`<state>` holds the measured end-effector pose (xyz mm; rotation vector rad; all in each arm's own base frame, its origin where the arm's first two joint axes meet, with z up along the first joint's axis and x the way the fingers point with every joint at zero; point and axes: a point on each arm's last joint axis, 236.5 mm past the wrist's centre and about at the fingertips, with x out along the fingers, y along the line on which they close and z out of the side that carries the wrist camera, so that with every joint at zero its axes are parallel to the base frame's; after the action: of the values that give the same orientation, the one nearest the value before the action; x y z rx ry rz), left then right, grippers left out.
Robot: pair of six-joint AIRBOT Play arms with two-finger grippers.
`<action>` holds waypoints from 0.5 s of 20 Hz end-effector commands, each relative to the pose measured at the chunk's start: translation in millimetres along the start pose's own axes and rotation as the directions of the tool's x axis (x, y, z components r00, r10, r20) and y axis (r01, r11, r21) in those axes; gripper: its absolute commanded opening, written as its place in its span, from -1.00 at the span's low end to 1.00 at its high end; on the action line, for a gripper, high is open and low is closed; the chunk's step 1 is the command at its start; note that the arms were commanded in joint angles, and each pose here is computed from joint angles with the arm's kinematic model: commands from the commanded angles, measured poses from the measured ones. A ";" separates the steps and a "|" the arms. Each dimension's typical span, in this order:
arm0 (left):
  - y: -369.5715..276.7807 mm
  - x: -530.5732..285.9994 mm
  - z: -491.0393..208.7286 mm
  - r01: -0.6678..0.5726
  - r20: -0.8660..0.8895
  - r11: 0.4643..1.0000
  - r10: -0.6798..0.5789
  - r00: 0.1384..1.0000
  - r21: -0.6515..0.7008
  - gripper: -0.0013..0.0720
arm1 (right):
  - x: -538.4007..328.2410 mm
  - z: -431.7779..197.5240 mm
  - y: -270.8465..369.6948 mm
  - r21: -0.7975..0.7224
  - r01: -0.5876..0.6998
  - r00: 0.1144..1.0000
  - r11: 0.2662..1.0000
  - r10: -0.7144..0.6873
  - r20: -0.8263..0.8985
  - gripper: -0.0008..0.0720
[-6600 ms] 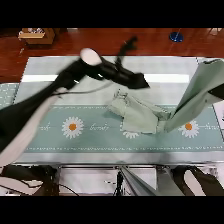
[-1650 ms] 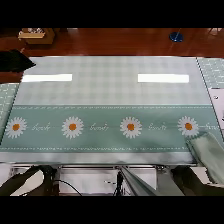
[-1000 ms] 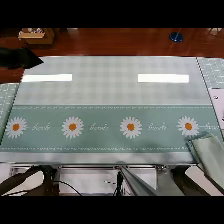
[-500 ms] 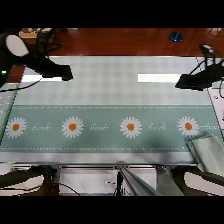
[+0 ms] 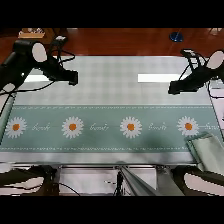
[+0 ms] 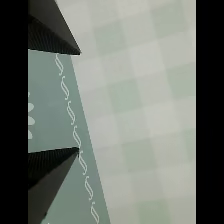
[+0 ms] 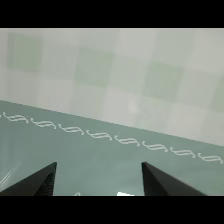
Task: Fold the shirts.
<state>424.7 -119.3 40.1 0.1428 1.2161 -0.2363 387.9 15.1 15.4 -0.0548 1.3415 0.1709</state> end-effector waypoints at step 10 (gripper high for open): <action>0.5 10.1 -3.9 -0.006 -0.028 1.000 0.006 1.000 -0.004 0.96 | 0.1 -0.9 0.6 -0.008 0.003 1.000 1.000 -0.003 -0.005 0.69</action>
<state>424.6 -118.6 33.2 0.1451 1.2345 -0.2278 386.9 15.2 15.0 -0.0649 1.3458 0.1723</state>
